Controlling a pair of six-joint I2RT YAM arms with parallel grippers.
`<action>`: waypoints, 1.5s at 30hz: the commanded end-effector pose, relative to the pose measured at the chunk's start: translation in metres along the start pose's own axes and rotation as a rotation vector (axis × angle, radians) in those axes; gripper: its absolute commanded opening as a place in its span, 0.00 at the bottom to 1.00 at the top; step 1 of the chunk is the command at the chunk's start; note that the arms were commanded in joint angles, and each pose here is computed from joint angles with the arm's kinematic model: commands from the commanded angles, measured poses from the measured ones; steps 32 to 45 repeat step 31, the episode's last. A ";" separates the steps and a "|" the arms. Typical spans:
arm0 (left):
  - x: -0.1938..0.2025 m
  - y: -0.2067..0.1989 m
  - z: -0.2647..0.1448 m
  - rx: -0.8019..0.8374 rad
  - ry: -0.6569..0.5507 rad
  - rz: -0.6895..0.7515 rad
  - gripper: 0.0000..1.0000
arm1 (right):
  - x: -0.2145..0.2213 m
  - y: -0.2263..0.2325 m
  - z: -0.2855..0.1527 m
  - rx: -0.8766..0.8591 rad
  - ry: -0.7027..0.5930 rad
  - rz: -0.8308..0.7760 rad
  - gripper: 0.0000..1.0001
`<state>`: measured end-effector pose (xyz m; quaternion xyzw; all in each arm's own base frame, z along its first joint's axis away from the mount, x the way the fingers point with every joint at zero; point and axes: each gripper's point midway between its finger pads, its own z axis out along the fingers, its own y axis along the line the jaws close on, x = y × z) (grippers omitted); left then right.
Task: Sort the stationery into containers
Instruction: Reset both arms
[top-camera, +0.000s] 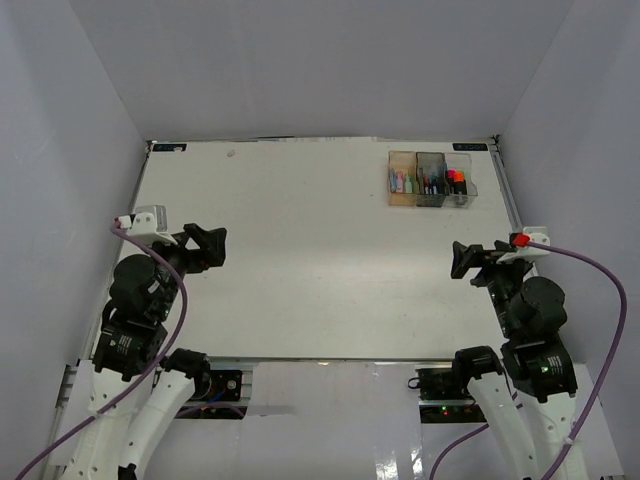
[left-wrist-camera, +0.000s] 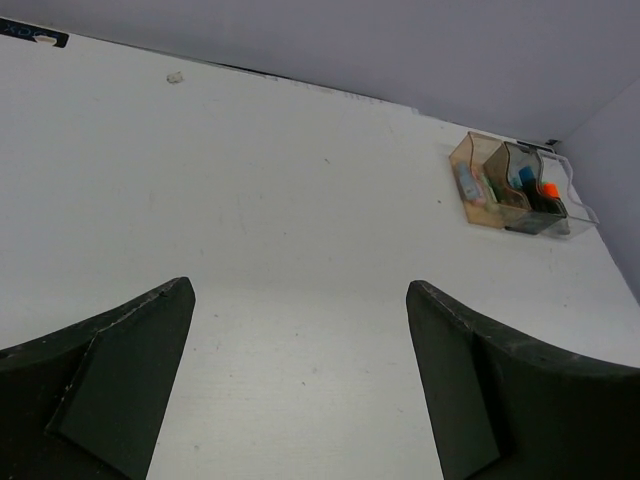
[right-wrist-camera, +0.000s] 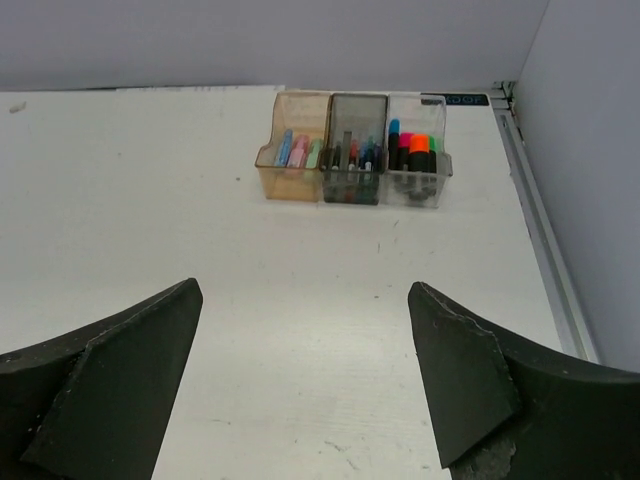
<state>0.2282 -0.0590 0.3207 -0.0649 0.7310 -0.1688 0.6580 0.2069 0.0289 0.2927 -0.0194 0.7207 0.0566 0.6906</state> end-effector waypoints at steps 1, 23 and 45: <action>0.030 0.013 0.003 -0.040 0.058 -0.001 0.98 | 0.009 0.005 0.000 -0.031 -0.015 -0.001 0.90; 0.071 0.029 0.020 -0.075 0.105 0.014 0.98 | 0.027 0.000 0.002 -0.004 -0.062 0.039 0.90; 0.074 0.029 0.022 -0.072 0.113 0.016 0.98 | 0.029 0.000 0.003 -0.003 -0.053 0.039 0.90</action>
